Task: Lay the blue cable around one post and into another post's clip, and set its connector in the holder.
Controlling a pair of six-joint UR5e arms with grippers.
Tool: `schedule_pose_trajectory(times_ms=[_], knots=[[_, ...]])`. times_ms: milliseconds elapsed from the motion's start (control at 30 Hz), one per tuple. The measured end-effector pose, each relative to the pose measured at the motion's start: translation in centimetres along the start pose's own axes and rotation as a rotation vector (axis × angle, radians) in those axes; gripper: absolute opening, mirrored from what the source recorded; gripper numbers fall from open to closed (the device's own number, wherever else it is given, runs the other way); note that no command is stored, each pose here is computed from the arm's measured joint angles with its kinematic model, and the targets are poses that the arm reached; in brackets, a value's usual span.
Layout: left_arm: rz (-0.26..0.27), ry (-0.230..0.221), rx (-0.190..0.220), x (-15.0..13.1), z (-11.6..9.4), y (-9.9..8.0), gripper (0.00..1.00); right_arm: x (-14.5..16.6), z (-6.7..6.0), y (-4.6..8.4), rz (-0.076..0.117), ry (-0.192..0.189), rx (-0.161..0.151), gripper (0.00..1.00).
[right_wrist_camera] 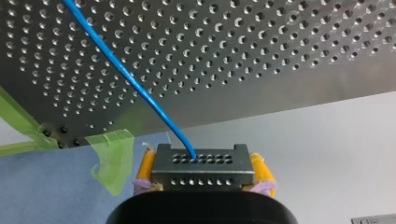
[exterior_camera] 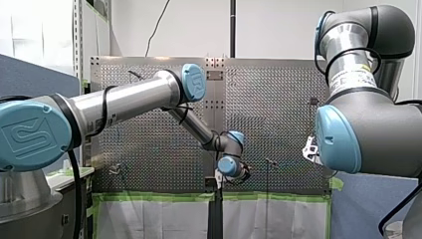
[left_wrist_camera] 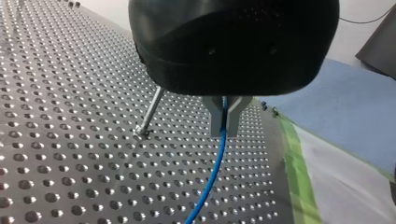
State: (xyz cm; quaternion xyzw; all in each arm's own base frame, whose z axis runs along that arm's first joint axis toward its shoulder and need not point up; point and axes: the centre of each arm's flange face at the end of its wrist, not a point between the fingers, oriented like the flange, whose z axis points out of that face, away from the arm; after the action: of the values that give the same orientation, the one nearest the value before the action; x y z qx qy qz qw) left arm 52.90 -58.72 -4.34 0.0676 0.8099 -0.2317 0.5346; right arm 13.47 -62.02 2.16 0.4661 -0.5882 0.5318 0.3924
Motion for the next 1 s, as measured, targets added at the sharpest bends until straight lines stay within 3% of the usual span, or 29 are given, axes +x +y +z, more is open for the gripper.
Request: schedule_pose_trajectory(times_ms=[533,600,667,700,733,767,800,833,867,900,933,1000], knots=[[-0.004,-0.005,-0.016,-1.1,0.6,1.1,0.0,0.4,0.6,-0.1,-0.003,0.007,-0.005,0.0],[0.001,-0.004,-0.017,-1.0,0.6,1.1,0.04,0.4,0.6,-0.1,-0.004,0.005,-0.006,0.0],[0.009,-0.005,-0.016,-0.9,0.6,1.2,0.2,0.4,0.6,0.0,-0.005,0.003,-0.006,0.0],[0.013,-0.004,-0.018,-0.9,0.6,1.2,0.2,0.4,0.6,0.0,-0.005,0.004,-0.009,0.0],[0.018,-0.004,-0.018,-0.7,0.6,1.4,0.29,0.5,0.6,0.1,-0.005,0.004,-0.011,0.0],[0.024,-0.003,-0.014,-0.6,0.6,1.3,0.46,0.4,0.6,0.0,-0.005,0.002,-0.009,0.0],[0.029,-0.002,-0.01,-0.5,0.5,1.2,0.46,0.4,0.6,0.0,-0.005,0.001,-0.008,0.0],[0.035,-0.003,-0.007,-0.5,0.5,1.0,0.68,0.3,0.5,-0.1,-0.006,-0.001,-0.008,0.0],[0.044,-0.003,-0.003,-0.5,0.4,0.9,0.83,0.3,0.5,-0.1,-0.006,-0.002,-0.006,0.0],[0.051,-0.002,-0.001,-0.4,0.3,0.7,0.83,0.2,0.5,-0.2,-0.007,-0.004,-0.006,0.0],[0.056,-0.002,0.0,-0.3,0.3,0.6,1.0,0.2,0.5,-0.2,-0.007,-0.004,-0.006,0.0],[0.06,-0.001,0.0,-0.2,0.2,0.3,1.0,0.2,0.5,-0.3,-0.007,-0.005,-0.004,0.0]])
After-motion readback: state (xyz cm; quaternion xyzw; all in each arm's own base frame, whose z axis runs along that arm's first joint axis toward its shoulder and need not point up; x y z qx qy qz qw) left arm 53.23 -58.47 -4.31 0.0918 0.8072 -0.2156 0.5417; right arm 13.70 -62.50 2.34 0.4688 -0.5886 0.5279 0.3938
